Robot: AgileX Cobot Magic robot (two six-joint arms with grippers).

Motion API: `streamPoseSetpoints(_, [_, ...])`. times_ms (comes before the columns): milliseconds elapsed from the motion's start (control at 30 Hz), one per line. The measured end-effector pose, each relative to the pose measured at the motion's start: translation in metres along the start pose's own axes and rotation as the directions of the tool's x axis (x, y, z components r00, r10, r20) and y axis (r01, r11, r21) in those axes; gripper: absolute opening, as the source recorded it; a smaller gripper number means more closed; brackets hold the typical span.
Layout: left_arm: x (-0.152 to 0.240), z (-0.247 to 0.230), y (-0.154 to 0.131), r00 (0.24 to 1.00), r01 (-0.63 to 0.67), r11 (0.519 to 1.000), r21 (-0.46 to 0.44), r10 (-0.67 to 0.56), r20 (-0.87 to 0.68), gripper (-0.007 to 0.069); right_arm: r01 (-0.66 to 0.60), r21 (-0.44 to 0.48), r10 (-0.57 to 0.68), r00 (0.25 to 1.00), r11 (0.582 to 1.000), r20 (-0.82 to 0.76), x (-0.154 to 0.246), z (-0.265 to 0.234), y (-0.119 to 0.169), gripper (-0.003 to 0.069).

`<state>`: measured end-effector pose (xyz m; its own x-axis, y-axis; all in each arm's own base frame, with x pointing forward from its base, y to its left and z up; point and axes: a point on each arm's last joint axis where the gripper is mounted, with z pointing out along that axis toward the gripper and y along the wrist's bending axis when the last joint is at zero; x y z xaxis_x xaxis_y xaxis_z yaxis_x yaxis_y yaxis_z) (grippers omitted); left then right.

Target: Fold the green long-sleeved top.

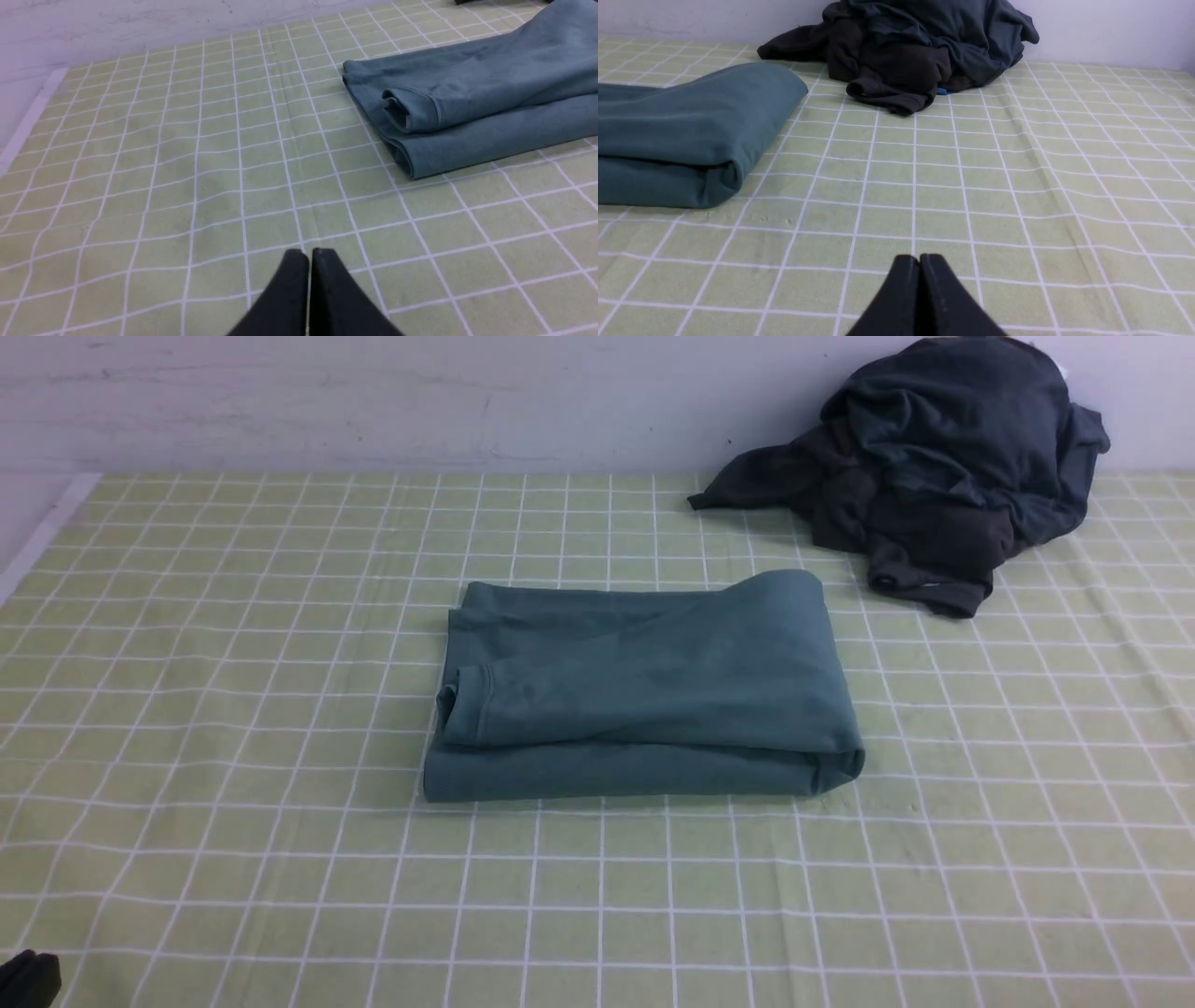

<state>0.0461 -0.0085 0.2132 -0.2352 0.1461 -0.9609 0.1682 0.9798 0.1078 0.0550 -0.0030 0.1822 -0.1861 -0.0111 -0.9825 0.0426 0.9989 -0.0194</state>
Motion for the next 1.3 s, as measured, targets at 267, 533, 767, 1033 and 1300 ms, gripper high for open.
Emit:
streamPoseSetpoints(267, [0.033,0.015,-0.002,1.0,0.0,1.0,-0.013,0.0,-0.009,-0.0003,0.0,0.0,0.0,1.0,1.0,-0.001,0.0,0.0,0.0,-0.0014])
streamPoseSetpoints(533, [0.033,0.017,-0.001,0.993,0.113,0.993,-0.028,-0.112,0.031,-0.0003,0.0,0.0,0.0,1.0,1.0,-0.001,0.0,0.0,0.0,-0.0014])
streamPoseSetpoints(767, [0.037,0.016,-0.001,0.991,0.135,0.99,-0.036,-0.136,-0.014,-0.0003,0.0,0.0,0.0,1.0,1.0,-0.001,0.0,0.0,0.0,-0.0014])
streamPoseSetpoints(1033, [0.037,0.016,-0.001,0.989,0.149,0.988,-0.031,-0.15,-0.015,-0.0003,0.0,0.0,0.0,1.0,1.0,-0.001,0.0,0.0,0.0,-0.0014])
streamPoseSetpoints(1300, [0.037,0.016,-0.001,0.989,0.15,0.988,-0.031,-0.15,-0.015,-0.0003,0.0,0.0,0.0,1.0,1.0,-0.001,0.0,0.0,0.0,-0.0014])
